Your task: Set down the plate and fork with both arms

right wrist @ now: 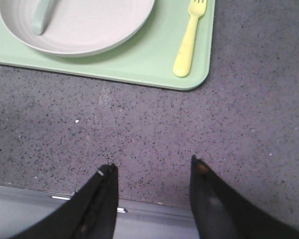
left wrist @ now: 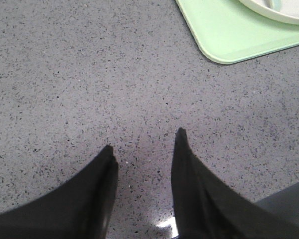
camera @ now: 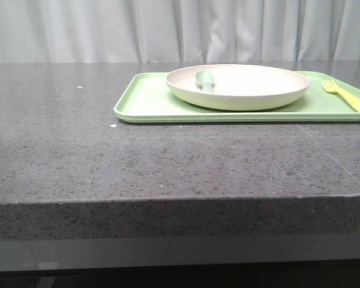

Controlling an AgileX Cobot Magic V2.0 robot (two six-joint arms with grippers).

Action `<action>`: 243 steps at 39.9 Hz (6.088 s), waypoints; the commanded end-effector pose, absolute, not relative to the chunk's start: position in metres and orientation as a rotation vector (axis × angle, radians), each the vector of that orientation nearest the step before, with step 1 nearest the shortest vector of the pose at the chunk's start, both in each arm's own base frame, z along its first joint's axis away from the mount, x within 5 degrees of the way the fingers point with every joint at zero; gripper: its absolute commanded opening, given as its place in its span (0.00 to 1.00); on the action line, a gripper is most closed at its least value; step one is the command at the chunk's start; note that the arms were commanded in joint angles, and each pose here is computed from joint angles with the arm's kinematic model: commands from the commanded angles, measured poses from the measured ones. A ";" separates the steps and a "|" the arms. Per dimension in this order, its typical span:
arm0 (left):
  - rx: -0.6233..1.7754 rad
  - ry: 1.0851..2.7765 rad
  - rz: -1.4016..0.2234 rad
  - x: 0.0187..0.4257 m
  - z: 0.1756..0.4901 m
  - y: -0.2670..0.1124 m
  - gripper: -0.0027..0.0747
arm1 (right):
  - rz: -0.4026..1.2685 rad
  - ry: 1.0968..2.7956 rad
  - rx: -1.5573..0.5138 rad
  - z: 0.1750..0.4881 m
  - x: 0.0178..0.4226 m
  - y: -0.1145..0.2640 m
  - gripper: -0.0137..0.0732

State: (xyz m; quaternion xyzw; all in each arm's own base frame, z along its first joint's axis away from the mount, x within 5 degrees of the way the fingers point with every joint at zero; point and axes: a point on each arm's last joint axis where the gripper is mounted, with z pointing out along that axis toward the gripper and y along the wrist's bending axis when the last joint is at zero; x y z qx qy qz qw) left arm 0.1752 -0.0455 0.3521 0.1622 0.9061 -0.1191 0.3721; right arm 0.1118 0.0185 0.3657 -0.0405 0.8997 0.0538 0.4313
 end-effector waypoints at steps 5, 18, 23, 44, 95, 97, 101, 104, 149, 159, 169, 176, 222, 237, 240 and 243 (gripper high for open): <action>0.382 2.236 -0.310 0.178 0.366 -0.045 0.37 | 0.112 2.045 -0.108 0.377 0.095 0.014 0.58; 0.363 2.190 -0.291 0.181 0.369 -0.044 0.04 | 0.088 2.038 -0.112 0.376 0.094 0.012 0.16; 0.352 2.160 -0.280 0.183 0.371 -0.044 0.01 | 0.088 2.038 -0.112 0.376 0.094 0.012 0.08; 0.339 2.130 -0.272 0.185 0.373 -0.043 0.01 | 0.101 2.036 -0.105 0.377 0.094 0.013 0.08; 0.005 1.486 -0.045 0.053 0.237 -0.001 0.01 | 0.101 2.037 -0.105 0.376 0.094 0.013 0.08; 0.005 1.483 -0.045 0.052 0.230 -0.001 0.01 | 0.101 2.037 -0.105 0.376 0.094 0.013 0.08; 0.006 1.440 -0.047 0.053 0.219 -0.002 0.01 | 0.101 2.037 -0.105 0.376 0.094 0.013 0.08; 0.006 1.439 -0.047 0.054 0.214 -0.002 0.01 | 0.101 2.038 -0.105 0.376 0.094 0.013 0.08; -0.007 1.436 -0.035 0.054 0.214 -0.001 0.01 | 0.101 2.038 -0.105 0.376 0.094 0.013 0.08; -0.007 1.436 -0.035 0.054 0.214 -0.001 0.01 | 0.101 2.038 -0.105 0.376 0.094 0.013 0.08; -0.007 1.436 -0.035 0.054 0.214 -0.001 0.01 | 0.101 2.038 -0.105 0.376 0.094 0.013 0.08; -0.007 1.436 -0.035 0.054 0.214 -0.001 0.01 | 0.101 2.038 -0.105 0.376 0.094 0.013 0.08; -0.007 1.438 -0.035 0.054 0.214 -0.001 0.01 | 0.083 1.452 0.149 0.208 0.055 -0.003 0.08; -0.007 1.438 -0.035 0.054 0.214 -0.001 0.01 | 0.018 1.465 0.088 0.208 0.055 -0.003 0.08; -0.007 1.438 -0.035 0.054 0.214 -0.001 0.01 | 0.020 1.467 0.087 0.207 0.055 -0.003 0.08; -0.007 1.438 -0.035 0.054 0.214 -0.001 0.01 | 0.031 1.467 0.077 0.208 0.055 -0.002 0.08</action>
